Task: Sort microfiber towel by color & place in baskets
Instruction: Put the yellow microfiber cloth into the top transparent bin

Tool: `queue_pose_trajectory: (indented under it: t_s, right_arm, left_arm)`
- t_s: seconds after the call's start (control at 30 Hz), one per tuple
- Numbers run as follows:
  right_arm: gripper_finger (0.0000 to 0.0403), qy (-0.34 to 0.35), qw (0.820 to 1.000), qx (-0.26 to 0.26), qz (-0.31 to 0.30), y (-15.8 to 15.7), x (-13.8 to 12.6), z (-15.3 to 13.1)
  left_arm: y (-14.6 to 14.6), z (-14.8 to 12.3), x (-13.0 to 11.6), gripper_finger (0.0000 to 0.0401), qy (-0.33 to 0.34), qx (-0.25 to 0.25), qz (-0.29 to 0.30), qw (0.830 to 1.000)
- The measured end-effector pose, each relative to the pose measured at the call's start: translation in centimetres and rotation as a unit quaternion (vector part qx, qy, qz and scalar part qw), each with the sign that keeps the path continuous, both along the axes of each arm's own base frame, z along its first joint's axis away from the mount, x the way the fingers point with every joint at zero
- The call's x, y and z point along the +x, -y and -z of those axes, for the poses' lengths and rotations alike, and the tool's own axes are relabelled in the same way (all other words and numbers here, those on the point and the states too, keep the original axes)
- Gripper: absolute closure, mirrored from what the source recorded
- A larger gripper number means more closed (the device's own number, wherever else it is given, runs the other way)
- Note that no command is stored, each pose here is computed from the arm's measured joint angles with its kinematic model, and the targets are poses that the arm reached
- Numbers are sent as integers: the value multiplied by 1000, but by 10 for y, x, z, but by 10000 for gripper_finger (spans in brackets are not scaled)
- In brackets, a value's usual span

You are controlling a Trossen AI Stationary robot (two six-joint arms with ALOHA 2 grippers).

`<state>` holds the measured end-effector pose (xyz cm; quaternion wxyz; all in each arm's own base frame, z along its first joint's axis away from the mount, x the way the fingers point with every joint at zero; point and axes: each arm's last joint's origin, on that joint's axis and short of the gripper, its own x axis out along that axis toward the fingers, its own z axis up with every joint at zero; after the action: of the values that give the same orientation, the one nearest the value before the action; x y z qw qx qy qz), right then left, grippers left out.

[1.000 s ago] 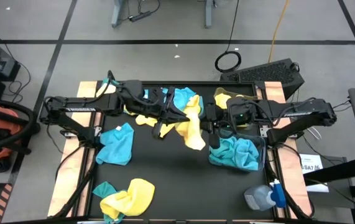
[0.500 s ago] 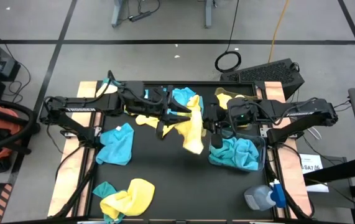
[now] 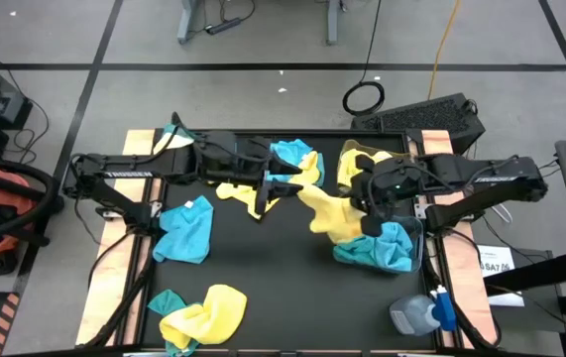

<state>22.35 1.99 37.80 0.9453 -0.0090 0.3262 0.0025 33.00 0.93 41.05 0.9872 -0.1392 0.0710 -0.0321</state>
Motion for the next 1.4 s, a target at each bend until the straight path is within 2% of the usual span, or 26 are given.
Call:
queue_pose_trajectory:
  t_s: [0.13,0.3,0.47,0.63,0.77,0.9,1.1,1.4]
  right_arm:
    - [403,-11,999,-2,30,5,-19,-5]
    - [403,-1,987,-29,156,22,-42,-12]
    - [403,8,961,-22,276,40,-60,-15]
    - [403,-40,927,-71,366,55,-79,-9]
    - [402,-90,903,-76,413,65,-90,-3]
    - [402,-115,887,-76,440,72,-96,-1]
    - [402,-140,876,-86,454,82,-96,5]
    - [402,-232,874,-50,424,96,-77,66]
  left_arm:
    - [0,7,-1,170,-39,-12,-16,999]
    - [0,12,-2,170,-65,-6,-16,998]
    - [-3,15,-3,170,-74,42,-6,996]
    - [-9,16,-4,170,-81,45,-13,996]
    - [-14,16,-4,170,-81,43,-9,996]
    - [-17,16,-5,170,-83,40,-11,996]
    - [-14,16,-4,170,-83,38,-6,996]
    - [-1,18,-4,170,-89,39,15,995]
